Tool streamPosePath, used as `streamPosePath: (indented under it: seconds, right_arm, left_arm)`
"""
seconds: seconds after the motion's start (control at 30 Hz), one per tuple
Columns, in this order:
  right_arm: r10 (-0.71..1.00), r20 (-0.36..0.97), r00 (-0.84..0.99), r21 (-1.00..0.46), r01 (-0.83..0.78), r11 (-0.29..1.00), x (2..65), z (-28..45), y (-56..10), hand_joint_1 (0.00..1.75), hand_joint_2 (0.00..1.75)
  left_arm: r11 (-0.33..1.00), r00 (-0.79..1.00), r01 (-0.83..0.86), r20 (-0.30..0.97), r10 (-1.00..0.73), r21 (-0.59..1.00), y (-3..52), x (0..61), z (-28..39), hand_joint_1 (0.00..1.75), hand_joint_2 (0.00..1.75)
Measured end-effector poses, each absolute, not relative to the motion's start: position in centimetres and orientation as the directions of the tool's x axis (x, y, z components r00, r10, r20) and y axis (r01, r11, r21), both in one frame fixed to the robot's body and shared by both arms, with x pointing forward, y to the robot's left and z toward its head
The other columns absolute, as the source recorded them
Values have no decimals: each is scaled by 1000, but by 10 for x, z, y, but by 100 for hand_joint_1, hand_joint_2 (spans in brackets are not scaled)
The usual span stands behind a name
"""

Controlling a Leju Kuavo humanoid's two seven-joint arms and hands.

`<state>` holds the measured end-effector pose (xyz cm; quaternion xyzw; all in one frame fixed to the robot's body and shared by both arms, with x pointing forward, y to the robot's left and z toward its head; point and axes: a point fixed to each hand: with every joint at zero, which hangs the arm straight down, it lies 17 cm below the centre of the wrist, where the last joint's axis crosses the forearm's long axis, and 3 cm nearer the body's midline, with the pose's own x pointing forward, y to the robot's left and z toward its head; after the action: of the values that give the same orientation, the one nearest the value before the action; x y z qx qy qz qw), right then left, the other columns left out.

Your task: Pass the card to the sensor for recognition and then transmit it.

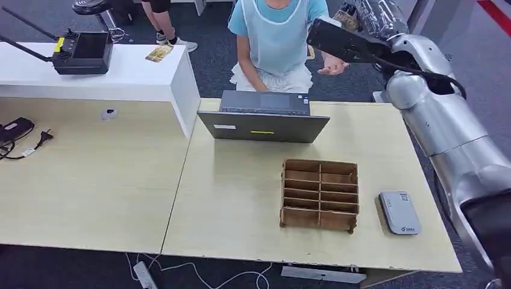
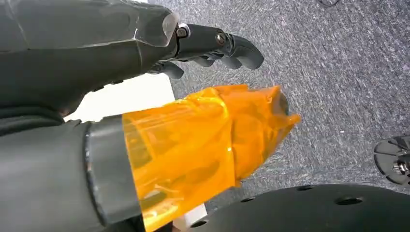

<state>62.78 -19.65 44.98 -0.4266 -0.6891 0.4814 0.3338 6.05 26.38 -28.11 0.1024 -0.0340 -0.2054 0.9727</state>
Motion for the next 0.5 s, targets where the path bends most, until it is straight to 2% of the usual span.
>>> streamPosePath:
  seconds: [0.1,0.5]
  right_arm:
    - [911,41,-410,-949,270,164,628,449,-195,175,175]
    - [951,-121,-283,-943,333,-21,648,449,-198,175,175]
  left_arm:
    - [895,913,393,24,-407,213,264,60,-281,0,0]
    - [886,905,411,26,-426,214,263,62,-281,0,0]
